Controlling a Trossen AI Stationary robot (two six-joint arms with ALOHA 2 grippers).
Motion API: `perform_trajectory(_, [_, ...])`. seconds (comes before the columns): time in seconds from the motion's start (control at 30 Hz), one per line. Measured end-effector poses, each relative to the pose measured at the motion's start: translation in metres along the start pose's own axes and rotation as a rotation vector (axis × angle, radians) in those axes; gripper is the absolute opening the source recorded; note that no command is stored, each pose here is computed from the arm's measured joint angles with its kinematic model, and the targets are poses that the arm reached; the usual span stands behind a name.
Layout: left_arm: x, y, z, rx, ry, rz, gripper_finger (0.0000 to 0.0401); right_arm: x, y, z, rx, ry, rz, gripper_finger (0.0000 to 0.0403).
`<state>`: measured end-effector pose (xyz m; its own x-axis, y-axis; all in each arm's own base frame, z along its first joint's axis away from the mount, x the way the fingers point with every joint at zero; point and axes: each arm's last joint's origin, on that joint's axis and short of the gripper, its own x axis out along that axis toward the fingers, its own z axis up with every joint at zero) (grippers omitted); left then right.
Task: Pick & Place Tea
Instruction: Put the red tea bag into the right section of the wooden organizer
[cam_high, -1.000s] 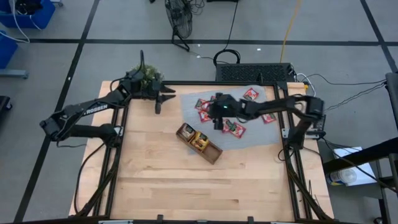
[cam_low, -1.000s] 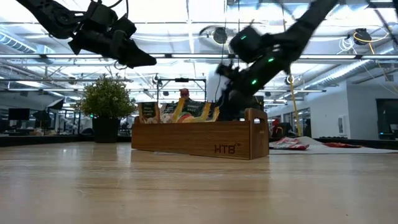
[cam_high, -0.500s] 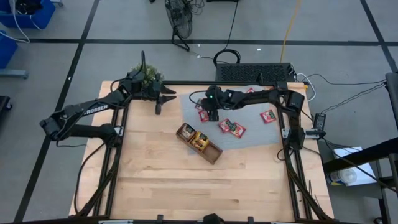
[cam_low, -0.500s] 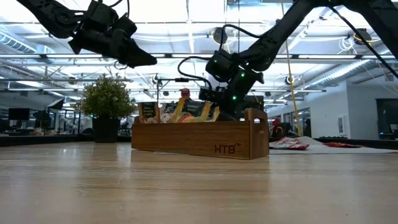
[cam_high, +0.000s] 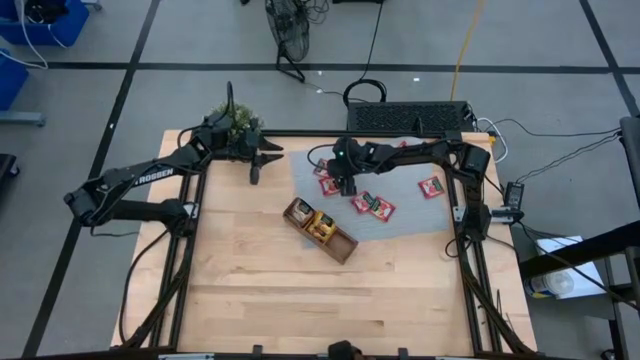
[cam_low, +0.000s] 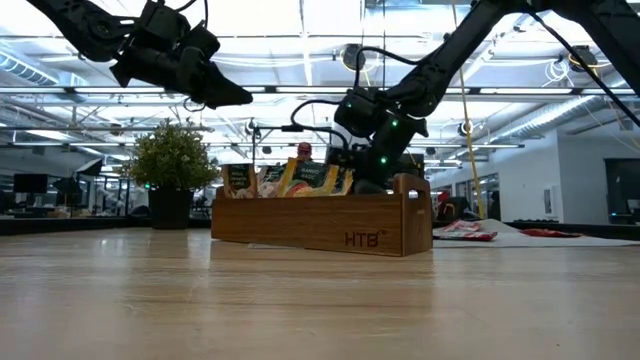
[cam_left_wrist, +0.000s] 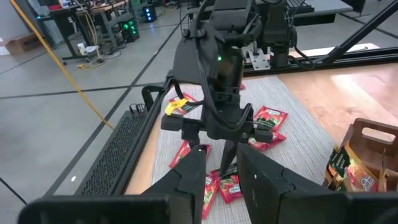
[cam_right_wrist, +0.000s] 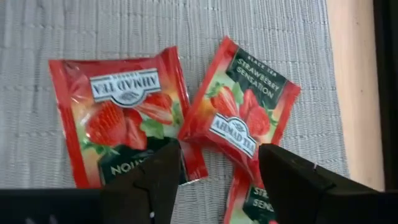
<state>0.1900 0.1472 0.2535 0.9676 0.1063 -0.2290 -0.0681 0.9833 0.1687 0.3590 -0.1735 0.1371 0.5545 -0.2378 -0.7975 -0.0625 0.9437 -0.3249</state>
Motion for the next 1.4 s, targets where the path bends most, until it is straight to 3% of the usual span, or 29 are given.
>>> perform_trajectory(0.27, [0.000,0.000,0.000,0.002,0.000,0.000,0.0093,0.008,-0.002,-0.004,-0.005,-0.007,-0.007,0.0199])
perform_trajectory(0.43, [0.000,0.000,0.000,0.002,-0.001,-0.001,0.0093,0.018,-0.001,-0.009,0.028,0.012,0.001,0.0173])
perform_trajectory(0.57, [0.000,0.000,0.000,0.002,-0.001,-0.002,0.0093,0.019,0.000,-0.009,0.039,0.014,0.002,0.0129])
perform_trajectory(0.8, [0.000,0.000,0.000,0.002,-0.001,-0.001,0.0093,0.019,0.005,-0.006,0.035,0.016,0.002,0.0014])
perform_trajectory(1.0, [0.001,-0.001,0.001,0.001,-0.003,-0.007,0.0093,0.008,0.018,0.011,-0.092,0.108,-0.225,0.0006])
perform_trajectory(1.17, [0.003,-0.003,0.007,-0.002,-0.051,-0.007,0.0093,-0.030,0.036,0.049,-0.206,0.104,-0.457,0.0003])
perform_trajectory(1.4, [0.010,-0.010,0.018,-0.275,-0.125,-0.019,0.0093,-0.063,0.078,0.083,-0.358,0.162,-0.733,0.0003])
